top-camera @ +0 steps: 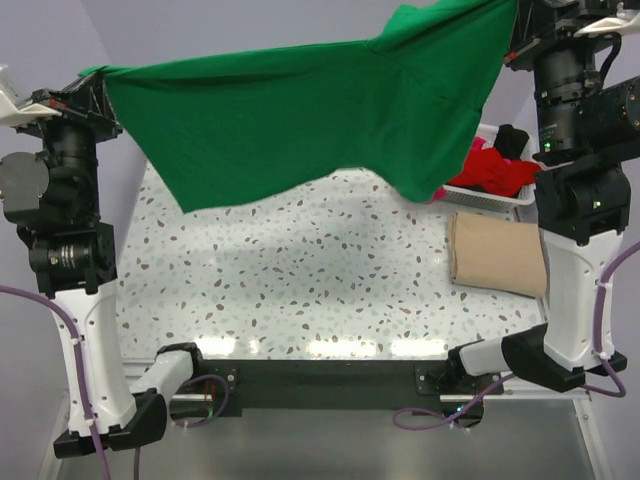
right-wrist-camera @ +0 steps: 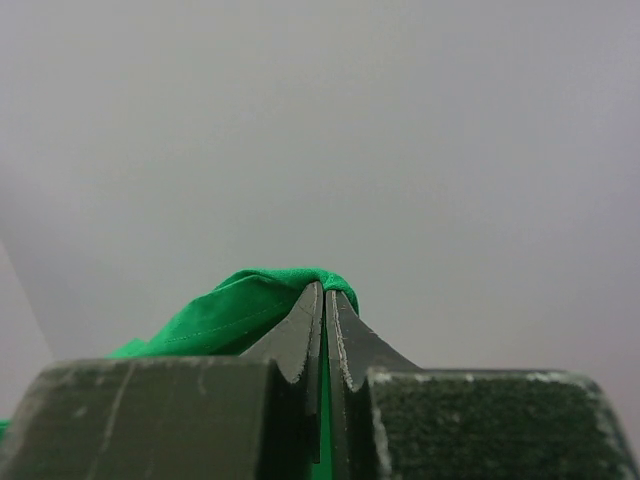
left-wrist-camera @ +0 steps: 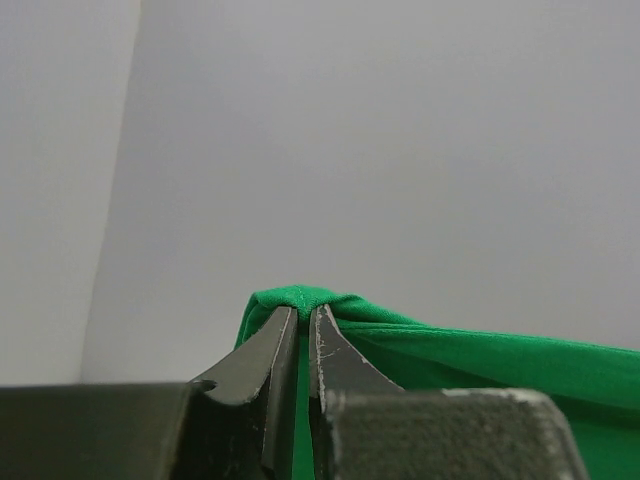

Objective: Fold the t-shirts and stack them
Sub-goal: Flatten the tshirt out

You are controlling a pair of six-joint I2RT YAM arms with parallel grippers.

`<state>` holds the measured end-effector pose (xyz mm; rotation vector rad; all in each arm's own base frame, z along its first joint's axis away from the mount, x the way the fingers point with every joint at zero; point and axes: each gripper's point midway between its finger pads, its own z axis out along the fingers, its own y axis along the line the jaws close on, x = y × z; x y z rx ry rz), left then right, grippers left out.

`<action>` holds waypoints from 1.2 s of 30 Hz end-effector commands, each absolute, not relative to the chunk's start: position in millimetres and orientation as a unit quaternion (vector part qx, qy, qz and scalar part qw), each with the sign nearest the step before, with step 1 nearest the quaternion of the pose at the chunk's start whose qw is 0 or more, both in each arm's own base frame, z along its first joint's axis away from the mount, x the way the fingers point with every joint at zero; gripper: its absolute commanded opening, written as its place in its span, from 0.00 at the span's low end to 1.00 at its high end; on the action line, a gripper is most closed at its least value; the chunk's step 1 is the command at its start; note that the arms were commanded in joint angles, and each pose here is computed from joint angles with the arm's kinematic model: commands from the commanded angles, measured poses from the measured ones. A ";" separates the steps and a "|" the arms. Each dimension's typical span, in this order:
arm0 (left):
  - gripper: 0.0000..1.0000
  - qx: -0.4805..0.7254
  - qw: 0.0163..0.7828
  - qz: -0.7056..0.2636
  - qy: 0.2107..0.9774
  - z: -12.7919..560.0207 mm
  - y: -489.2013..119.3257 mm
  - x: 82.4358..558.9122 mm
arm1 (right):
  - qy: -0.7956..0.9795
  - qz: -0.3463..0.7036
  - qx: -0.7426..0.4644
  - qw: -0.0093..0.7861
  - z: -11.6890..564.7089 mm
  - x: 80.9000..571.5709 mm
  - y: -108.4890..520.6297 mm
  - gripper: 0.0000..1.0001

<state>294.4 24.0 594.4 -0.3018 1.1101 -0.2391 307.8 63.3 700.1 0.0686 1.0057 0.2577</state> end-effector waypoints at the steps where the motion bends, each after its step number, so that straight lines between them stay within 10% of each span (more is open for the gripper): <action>1: 0.00 -0.174 0.838 -0.066 0.513 590.9 46.1 295.4 | 0.444 0.115 0.029 0.888 719.9 305.5 61.2 0.00; 8: 0.00 -0.201 0.780 -0.053 0.591 501.0 59.5 363.6 | 0.509 0.121 0.021 0.852 668.5 393.3 91.7 0.00; 18: 0.00 -0.191 0.641 -0.032 0.742 288.0 87.2 537.9 | 0.681 0.106 -0.015 0.725 444.7 606.2 164.8 0.00; 20: 0.25 -0.175 0.602 -0.047 0.778 233.1 82.9 568.6 | 0.704 0.106 -0.014 0.702 389.4 643.8 177.1 0.00; 23: 0.61 -0.175 0.573 -0.066 0.798 205.6 80.0 597.7 | 0.739 0.108 -0.012 0.665 318.5 673.0 188.7 0.46; 25: 0.67 -0.173 0.561 -0.083 0.805 206.4 74.1 601.4 | 0.748 0.119 -0.014 0.652 301.5 674.4 194.0 0.76; 36: 0.72 -0.175 0.423 -0.173 0.872 140.7 22.9 507.8 | 0.818 0.166 -0.082 0.545 252.5 581.7 238.2 0.94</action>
